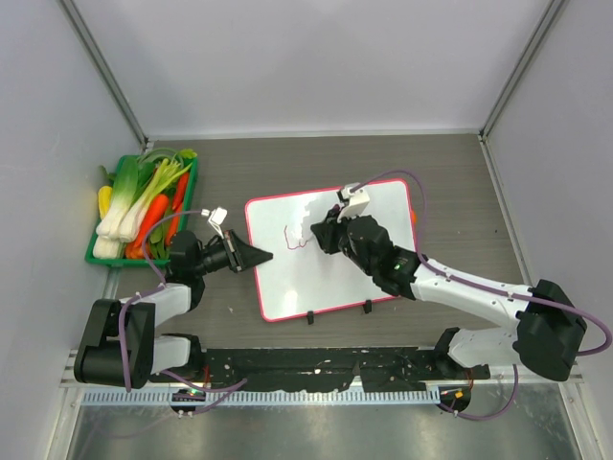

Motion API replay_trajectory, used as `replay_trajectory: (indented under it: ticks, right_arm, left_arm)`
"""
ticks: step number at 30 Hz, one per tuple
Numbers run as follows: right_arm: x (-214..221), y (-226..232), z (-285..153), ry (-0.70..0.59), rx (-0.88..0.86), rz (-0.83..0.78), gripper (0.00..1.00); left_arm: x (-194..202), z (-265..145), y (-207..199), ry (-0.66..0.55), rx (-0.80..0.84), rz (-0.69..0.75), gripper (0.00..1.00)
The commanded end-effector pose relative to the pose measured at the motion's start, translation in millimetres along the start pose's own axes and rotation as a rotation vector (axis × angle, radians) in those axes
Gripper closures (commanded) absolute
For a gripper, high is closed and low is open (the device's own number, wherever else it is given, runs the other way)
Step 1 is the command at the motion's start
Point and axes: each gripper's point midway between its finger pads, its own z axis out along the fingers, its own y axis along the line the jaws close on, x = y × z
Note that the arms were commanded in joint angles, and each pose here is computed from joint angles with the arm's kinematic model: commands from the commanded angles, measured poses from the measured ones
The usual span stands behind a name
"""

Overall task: Write a sentence on the whiteboard
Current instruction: Write on the whiteboard with the whiteboard.

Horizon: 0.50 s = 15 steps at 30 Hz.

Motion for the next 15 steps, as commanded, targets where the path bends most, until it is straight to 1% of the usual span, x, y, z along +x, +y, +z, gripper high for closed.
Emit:
replay_trajectory:
  ticks: [1, 6, 15]
  right_arm:
    - [-25, -3, 3, -0.067, 0.052, -0.005, 0.99]
    - [-30, -1, 7, -0.083, 0.052, 0.001, 0.99]
    - [-31, 10, 13, -0.072, 0.007, 0.004, 0.99]
  left_arm:
    - [-1, 2, 15, -0.019, -0.061, 0.078, 1.00]
    - [0, 2, 16, -0.016, -0.062, 0.076, 1.00]
    - [-1, 2, 15, -0.018, -0.063, 0.080, 1.00]
